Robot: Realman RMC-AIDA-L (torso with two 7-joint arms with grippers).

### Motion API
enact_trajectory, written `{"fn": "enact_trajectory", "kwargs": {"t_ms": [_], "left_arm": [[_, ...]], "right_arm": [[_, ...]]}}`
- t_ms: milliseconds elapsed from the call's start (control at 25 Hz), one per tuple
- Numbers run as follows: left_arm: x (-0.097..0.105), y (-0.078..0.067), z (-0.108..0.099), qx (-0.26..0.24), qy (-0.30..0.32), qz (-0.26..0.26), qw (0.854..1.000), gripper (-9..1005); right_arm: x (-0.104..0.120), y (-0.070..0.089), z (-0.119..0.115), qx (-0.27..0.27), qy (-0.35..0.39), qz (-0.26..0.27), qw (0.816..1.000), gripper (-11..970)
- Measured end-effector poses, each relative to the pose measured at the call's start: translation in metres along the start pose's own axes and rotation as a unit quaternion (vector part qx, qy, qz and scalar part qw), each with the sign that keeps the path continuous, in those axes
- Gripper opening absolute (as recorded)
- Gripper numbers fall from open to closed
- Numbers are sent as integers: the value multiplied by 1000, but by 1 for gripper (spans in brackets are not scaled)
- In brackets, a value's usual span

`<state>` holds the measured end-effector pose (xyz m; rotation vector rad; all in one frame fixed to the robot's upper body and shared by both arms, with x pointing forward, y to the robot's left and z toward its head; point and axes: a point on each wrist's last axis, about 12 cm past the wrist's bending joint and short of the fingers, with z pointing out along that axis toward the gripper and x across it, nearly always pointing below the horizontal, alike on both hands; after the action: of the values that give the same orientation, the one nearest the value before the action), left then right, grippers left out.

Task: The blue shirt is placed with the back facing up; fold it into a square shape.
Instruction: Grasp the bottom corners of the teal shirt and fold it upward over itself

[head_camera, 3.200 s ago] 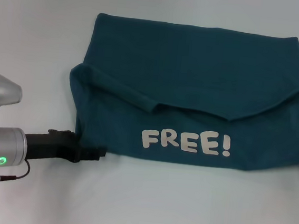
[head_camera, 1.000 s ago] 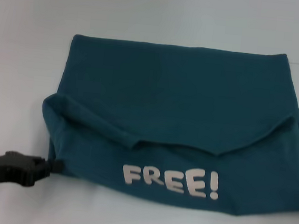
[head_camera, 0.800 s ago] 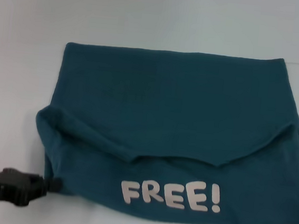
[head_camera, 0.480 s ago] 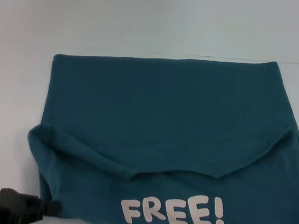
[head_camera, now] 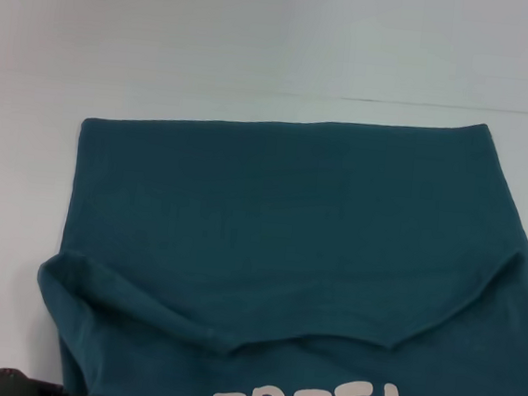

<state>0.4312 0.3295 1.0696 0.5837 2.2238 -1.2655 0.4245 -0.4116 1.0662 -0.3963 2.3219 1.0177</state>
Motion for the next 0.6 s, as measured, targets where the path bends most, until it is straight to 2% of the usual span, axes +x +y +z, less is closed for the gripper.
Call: {"fn": "enact_trajectory", "kwargs": {"t_ms": [440,600], "left_arm": [[1,-1,-1,7,10,-4,1000,17],[-16,2,-3,6,1,9,1000,18]], "right_arm": [[9,4,-6,-14,8,10,1000,27],[1,2,-6,-6,-6,6,1000,27]]}}
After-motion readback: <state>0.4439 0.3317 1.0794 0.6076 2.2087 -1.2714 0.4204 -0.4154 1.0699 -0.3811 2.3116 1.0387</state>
